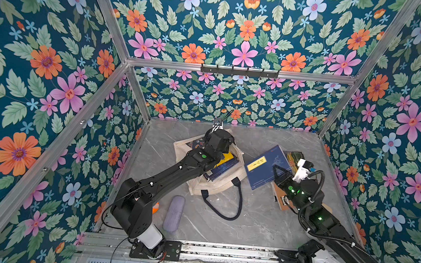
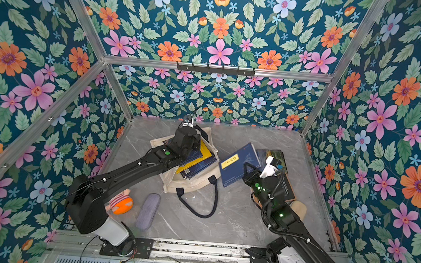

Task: Take out the books from the canvas bag
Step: Place the book on the book.

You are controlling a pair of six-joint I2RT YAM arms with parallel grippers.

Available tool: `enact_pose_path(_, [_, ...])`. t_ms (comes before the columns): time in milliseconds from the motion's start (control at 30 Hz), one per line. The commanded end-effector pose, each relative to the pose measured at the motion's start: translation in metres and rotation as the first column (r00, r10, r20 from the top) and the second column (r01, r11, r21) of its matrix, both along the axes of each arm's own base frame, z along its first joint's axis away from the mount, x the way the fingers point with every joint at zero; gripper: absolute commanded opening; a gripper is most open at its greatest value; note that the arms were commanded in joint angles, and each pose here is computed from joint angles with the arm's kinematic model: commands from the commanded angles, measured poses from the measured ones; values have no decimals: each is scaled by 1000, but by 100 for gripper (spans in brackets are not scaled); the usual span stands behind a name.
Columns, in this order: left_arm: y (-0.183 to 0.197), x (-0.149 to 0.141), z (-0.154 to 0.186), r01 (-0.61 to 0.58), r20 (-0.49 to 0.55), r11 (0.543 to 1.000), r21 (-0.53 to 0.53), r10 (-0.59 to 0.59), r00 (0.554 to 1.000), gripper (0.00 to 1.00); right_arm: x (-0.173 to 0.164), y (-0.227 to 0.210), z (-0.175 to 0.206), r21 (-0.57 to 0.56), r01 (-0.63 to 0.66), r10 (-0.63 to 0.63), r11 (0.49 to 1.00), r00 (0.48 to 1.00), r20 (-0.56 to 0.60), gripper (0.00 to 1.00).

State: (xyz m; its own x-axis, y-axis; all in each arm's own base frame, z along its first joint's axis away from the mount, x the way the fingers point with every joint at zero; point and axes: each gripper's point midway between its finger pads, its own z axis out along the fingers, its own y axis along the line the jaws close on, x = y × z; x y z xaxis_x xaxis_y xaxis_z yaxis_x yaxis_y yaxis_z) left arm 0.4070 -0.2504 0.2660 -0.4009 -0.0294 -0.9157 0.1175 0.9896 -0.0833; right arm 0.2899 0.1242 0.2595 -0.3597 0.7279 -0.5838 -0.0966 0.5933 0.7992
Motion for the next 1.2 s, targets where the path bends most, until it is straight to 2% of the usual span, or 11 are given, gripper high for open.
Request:
enact_pose_path(0, [-10, 0, 4, 47, 13, 998, -41, -47, 999, 0, 0, -27, -1, 32, 58, -57, 998, 998, -31, 0])
enact_pose_path(233, [-23, -5, -7, 116, -10, 991, -68, -117, 993, 0, 30, -87, -21, 108, 224, -212, 969, 971, -113, 0])
enact_pose_path(333, [-22, -8, -7, 125, -8, 989, -73, -126, 992, 0, 51, -99, -31, 143, 237, -217, 961, 965, -146, 0])
enact_pose_path(433, [-19, -10, -5, 122, 5, 990, -69, -122, 993, 0, 71, -104, -37, 121, 243, -221, 962, 961, -167, 0])
enact_pose_path(600, [-18, -14, -3, 133, 10, 988, -83, -132, 991, 0, 99, -116, -46, 155, 258, -236, 954, 960, -149, 0])
enact_pose_path(733, [-19, -15, -4, 139, 7, 987, -84, -139, 990, 0, 119, -124, -68, 143, 278, -243, 950, 945, -219, 0])
enact_pose_path(867, [-21, -16, -6, 148, 3, 985, -89, -148, 989, 0, 131, -136, -89, 199, 312, -259, 929, 932, -254, 0])
enact_pose_path(1067, [-22, -17, -7, 156, 0, 984, -90, -157, 988, 0, 138, -150, -112, 142, 367, -309, 919, 897, -317, 0])
enact_pose_path(1167, [-24, -18, -6, 161, -1, 983, -93, -162, 987, 0, 144, -148, -118, 135, 347, -290, 928, 901, -323, 0])
